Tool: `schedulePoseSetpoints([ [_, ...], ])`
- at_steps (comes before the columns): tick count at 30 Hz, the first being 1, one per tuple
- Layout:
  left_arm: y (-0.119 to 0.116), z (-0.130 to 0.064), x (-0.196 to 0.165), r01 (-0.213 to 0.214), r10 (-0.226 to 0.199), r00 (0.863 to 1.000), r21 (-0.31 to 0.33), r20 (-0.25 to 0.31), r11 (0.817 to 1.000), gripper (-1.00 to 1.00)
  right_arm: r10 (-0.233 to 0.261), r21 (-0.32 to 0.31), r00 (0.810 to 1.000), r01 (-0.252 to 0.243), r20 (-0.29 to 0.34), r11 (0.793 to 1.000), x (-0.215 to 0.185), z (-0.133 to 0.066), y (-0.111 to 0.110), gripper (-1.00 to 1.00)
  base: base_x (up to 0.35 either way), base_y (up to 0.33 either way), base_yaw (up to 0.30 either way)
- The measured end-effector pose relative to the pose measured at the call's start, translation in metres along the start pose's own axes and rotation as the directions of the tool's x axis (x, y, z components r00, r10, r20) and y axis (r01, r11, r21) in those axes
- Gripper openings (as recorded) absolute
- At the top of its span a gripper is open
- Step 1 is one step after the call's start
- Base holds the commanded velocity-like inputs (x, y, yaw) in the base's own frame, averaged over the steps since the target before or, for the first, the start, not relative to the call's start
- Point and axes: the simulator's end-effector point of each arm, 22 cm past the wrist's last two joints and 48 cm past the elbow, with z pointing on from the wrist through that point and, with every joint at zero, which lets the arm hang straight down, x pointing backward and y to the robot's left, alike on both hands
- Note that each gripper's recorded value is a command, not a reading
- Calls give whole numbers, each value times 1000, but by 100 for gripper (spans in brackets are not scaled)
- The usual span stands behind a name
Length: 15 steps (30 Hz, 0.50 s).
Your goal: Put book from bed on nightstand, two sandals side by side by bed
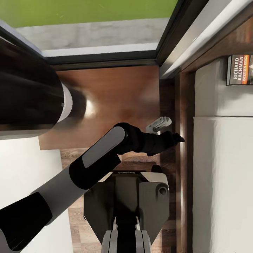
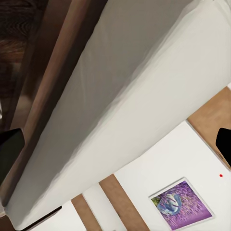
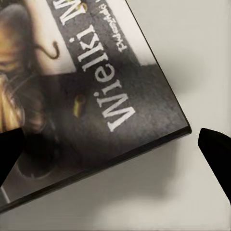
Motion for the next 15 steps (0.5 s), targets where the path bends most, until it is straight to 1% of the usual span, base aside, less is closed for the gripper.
schedulePoseSetpoints([
  [3,0,0,0,0,0,1000,1,0,1000,100,-4,4,1000,4,-1,1000,0,0,-1,100,-15,0,70],
  [6,-1,-1,2,-1,1,1000,2,1,1000,100,-10,14,1000,10,-5,1000,1,-3,-5,100,-10,0,149],
  [9,-1,-1,2,-1,1,1000,2,1,1000,100,6,30,1000,-6,-14,1000,3,-7,-16,100,-7,0,172],
  [13,0,0,0,0,0,1000,2,0,1000,100,-23,61,1000,24,-21,998,1,-11,-28,100,-4,0,128],
  [15,-1,0,0,0,0,1000,2,0,1000,100,-20,55,1000,21,-19,998,1,-10,-26,100,-3,0,81],
])
